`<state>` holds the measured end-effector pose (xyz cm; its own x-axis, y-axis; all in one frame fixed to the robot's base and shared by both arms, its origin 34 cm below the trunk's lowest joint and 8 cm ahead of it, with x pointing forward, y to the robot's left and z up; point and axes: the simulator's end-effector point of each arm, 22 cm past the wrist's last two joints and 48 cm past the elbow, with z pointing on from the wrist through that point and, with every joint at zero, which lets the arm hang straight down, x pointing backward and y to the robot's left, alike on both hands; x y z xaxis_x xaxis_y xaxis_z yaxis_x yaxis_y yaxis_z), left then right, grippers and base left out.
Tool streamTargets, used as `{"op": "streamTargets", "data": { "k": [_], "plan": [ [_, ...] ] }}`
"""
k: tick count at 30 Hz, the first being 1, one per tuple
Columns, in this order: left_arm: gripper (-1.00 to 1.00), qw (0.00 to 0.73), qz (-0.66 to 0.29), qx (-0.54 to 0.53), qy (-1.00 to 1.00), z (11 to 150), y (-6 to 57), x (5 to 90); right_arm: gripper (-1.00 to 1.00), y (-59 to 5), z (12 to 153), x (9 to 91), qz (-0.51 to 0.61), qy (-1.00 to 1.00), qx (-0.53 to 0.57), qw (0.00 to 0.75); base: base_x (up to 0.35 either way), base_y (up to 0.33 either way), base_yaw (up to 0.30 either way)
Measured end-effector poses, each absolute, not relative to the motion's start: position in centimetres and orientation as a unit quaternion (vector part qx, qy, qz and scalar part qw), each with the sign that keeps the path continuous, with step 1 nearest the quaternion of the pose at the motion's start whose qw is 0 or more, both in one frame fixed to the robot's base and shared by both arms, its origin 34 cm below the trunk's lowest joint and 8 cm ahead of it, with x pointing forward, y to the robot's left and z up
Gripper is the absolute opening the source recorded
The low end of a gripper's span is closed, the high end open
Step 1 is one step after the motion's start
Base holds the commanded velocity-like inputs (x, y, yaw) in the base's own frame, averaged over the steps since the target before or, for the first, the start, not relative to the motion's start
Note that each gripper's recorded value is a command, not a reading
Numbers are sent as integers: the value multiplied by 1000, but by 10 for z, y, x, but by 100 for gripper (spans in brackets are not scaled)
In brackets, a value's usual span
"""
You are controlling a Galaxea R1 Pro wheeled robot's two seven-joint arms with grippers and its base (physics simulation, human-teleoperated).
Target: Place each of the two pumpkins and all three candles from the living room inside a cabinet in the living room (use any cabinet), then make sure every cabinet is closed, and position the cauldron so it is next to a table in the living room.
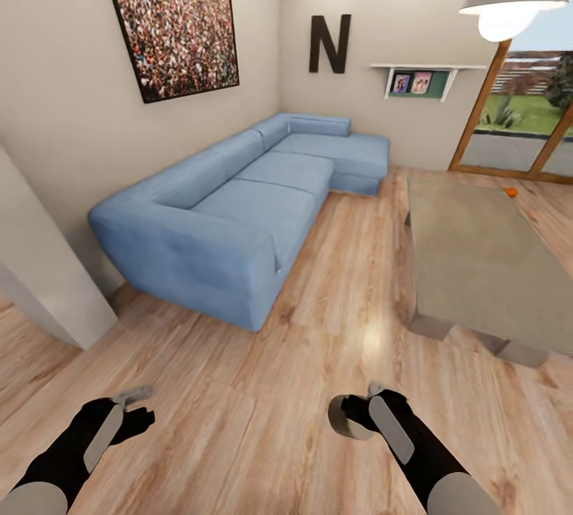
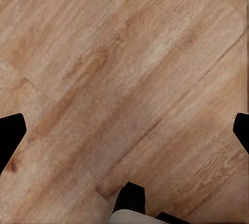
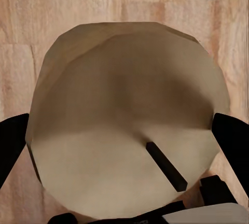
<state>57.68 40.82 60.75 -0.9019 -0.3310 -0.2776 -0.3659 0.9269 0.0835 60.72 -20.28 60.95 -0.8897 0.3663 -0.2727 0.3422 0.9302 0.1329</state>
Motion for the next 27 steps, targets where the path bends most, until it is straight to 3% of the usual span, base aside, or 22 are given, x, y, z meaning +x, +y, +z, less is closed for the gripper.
{"op": "streamTargets", "data": {
  "k": [8,27],
  "plan": [
    [100,127,68,-179,973,617,409,575,-100,-202,618,605,41,972,183,144,-191,0,-250],
    [100,120,69,-178,974,638,409,569,-100,-201,639,599,40,973,183,138,-6,0,-240]
  ]
}}
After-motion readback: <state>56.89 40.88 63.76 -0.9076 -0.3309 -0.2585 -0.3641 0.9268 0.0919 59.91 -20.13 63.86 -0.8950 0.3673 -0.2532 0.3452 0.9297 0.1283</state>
